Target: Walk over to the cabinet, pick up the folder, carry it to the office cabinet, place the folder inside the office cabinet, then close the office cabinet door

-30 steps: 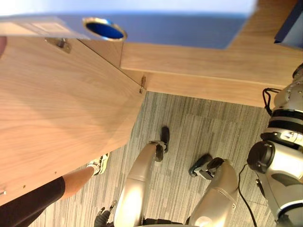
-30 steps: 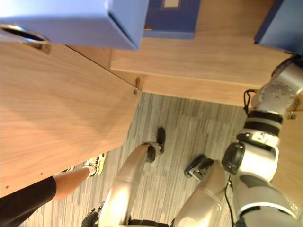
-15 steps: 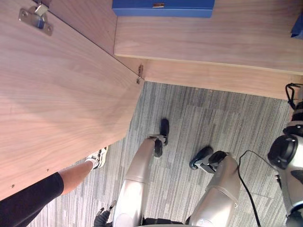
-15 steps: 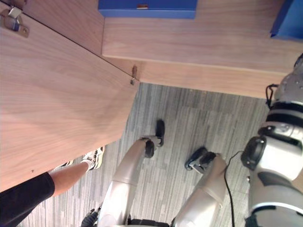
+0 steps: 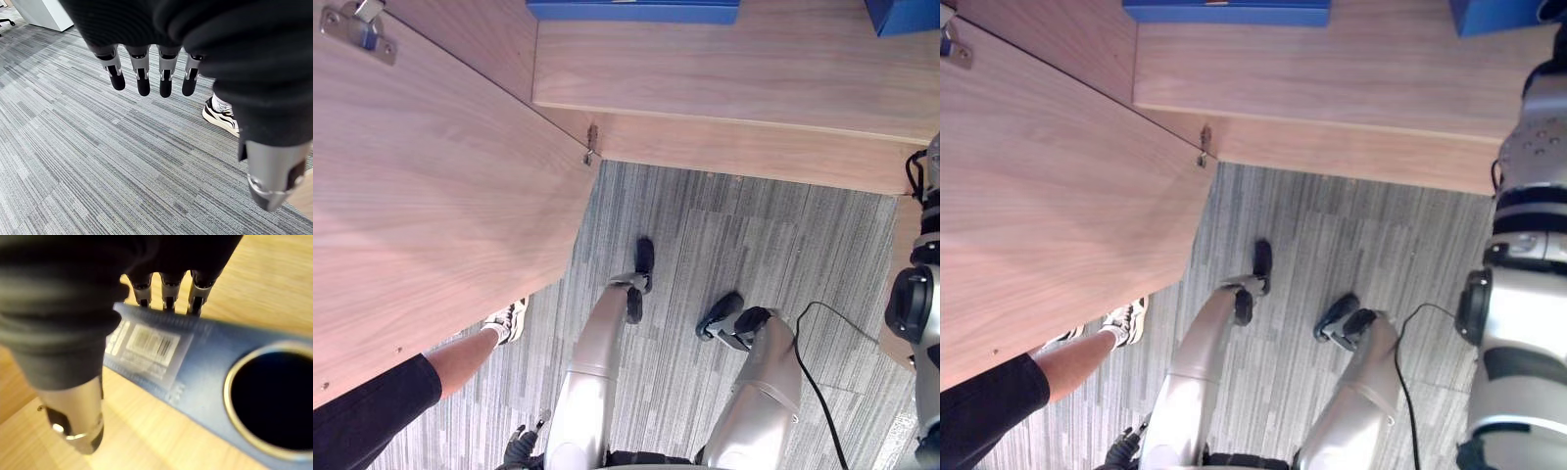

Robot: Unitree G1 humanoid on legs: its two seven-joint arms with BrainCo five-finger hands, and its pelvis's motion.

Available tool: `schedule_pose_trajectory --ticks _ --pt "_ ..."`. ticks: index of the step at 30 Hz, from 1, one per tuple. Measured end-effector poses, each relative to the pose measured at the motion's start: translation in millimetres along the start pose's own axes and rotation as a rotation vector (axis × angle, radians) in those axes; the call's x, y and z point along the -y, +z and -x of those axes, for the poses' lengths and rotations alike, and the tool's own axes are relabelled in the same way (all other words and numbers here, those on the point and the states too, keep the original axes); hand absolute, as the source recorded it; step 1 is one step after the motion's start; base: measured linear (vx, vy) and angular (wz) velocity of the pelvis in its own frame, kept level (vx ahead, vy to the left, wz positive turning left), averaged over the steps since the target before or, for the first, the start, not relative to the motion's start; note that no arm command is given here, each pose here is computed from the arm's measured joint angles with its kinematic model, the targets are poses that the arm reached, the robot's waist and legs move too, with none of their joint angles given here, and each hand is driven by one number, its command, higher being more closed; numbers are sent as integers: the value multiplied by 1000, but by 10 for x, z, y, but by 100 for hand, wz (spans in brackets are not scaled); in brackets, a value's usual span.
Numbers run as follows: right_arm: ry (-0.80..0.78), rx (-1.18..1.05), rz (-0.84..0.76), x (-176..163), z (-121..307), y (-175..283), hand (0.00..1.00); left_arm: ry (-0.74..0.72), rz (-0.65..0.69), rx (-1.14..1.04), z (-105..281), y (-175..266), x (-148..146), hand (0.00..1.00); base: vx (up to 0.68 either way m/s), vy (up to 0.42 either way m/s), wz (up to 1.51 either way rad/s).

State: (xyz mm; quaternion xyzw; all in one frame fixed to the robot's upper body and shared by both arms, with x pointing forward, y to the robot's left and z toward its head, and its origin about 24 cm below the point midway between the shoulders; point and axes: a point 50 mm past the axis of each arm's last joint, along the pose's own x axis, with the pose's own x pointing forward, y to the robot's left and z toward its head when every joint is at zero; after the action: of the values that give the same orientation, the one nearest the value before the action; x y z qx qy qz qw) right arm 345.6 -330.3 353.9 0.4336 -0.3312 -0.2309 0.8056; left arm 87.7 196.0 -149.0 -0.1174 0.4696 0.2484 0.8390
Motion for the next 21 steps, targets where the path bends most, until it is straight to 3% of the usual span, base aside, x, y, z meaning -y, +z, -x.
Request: schedule_pose_trajectory --ticks 11,21 --pt "26 -8 -3 -24 -7 -19 0 0 -21 48 -5 93 -19 0 80 -29 0" --pt "-103 -233 188 589 85 -567 0 -7 -16 82 -13 188 -56 0 82 -40 -13"
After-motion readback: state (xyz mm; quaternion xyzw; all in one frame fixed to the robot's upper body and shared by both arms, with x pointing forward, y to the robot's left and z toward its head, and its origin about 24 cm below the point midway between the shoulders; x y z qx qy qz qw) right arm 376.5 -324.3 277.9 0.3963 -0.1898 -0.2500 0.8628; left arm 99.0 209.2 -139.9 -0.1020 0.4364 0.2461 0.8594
